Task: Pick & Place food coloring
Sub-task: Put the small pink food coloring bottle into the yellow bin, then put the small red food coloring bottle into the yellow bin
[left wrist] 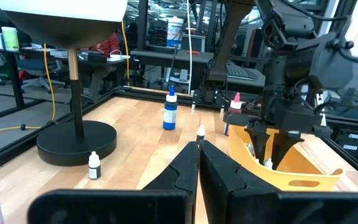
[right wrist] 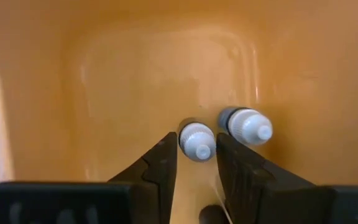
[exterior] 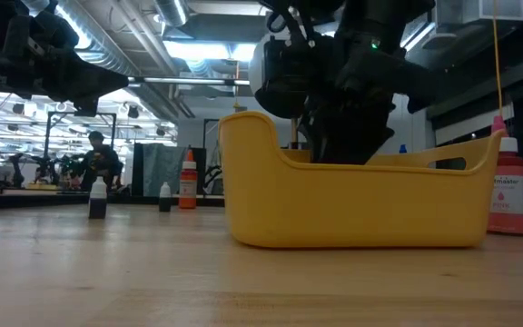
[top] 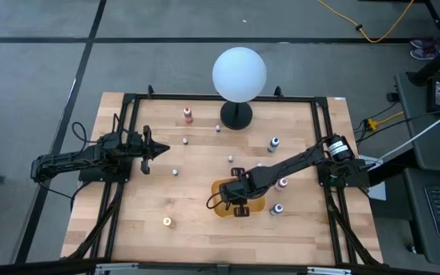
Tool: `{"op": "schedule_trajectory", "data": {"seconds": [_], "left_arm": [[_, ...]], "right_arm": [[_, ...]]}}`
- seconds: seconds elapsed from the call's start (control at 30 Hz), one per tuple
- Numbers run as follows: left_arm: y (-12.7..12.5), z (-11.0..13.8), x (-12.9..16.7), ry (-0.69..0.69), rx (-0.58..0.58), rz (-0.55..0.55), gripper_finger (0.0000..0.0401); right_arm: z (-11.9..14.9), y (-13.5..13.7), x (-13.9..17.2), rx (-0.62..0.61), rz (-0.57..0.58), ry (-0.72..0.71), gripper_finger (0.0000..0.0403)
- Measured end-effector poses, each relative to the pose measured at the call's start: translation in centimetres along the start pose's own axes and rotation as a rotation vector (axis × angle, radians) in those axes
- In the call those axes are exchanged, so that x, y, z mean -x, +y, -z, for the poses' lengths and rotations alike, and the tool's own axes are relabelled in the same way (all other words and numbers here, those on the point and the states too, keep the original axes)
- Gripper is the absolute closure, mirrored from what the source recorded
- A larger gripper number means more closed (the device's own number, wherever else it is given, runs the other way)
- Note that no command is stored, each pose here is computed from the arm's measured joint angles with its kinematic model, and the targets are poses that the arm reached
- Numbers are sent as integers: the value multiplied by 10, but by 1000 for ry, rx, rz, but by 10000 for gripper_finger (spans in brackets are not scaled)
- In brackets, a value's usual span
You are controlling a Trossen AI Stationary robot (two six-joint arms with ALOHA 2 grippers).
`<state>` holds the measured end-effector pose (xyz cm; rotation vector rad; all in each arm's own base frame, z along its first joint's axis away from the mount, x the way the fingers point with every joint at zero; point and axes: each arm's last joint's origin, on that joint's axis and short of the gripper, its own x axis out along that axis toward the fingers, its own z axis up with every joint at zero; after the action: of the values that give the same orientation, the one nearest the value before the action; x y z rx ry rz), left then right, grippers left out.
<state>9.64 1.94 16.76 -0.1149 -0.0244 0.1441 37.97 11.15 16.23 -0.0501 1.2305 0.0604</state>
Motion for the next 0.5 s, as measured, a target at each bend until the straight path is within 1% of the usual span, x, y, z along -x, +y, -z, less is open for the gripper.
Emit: {"op": "schedule_trajectory", "data": {"seconds": [0.3, 0.5], "left_arm": [[0, 0, 0, 0, 0, 0, 388], [0, 0, 0, 0, 0, 0, 391]], "right_arm": [[-20, 2, 30, 8, 4, 11, 288], [-37, 1, 58, 59, 59, -9, 288]]}}
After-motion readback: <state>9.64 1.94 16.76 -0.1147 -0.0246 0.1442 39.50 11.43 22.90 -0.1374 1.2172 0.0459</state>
